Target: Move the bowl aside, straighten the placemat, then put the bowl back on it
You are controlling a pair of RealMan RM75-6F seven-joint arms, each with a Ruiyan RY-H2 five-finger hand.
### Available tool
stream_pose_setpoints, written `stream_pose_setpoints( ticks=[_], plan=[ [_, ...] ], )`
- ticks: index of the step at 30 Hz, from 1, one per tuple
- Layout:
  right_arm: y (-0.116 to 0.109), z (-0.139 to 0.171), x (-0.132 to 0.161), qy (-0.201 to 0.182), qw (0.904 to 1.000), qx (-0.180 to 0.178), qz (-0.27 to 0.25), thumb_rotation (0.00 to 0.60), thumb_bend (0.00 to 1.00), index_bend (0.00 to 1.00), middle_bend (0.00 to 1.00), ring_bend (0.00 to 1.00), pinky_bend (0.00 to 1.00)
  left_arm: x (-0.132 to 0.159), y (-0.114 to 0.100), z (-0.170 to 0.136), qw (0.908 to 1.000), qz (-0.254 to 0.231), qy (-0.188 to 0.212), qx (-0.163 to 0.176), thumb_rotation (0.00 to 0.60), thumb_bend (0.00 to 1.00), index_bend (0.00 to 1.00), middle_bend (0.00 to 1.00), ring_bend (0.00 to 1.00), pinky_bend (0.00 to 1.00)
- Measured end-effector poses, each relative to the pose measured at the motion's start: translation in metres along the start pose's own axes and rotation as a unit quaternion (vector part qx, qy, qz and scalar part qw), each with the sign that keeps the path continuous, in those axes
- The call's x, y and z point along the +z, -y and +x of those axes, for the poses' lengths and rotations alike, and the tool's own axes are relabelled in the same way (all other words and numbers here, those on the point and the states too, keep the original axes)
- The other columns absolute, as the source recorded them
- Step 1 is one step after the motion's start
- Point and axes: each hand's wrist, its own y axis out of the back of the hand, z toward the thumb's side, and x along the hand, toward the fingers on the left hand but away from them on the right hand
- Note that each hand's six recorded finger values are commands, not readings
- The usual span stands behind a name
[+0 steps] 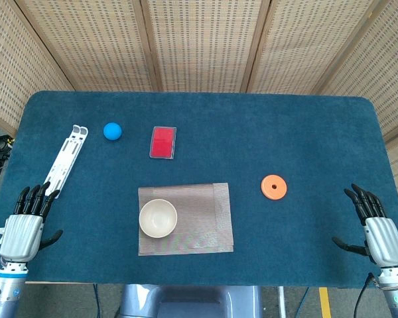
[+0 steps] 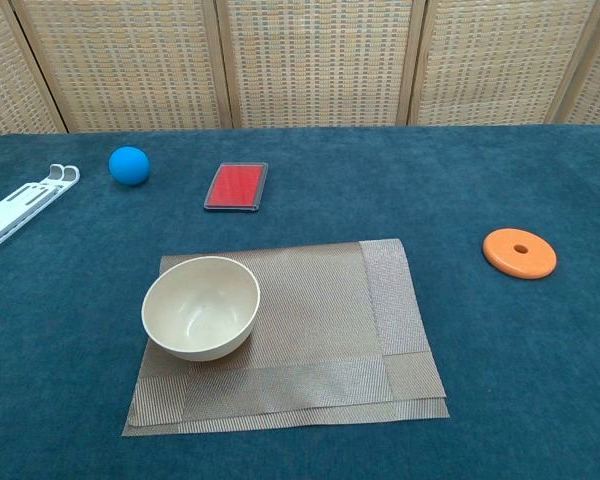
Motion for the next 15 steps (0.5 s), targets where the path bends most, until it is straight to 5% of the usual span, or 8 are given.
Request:
stream_pose_setpoints(
  ticks=[15],
  plan=[
    [-0.0015,-0.0006,-0.0015,0.004,1.0000,-0.001,-0.005,0.600,0.15,0.10,0.00,0.00,0.00,0.0033,0.0065,0.0019,0.9999,0.004,0.009,-0.010,0.600,0.14,0.11,0.00,0.00,0.00]
  ],
)
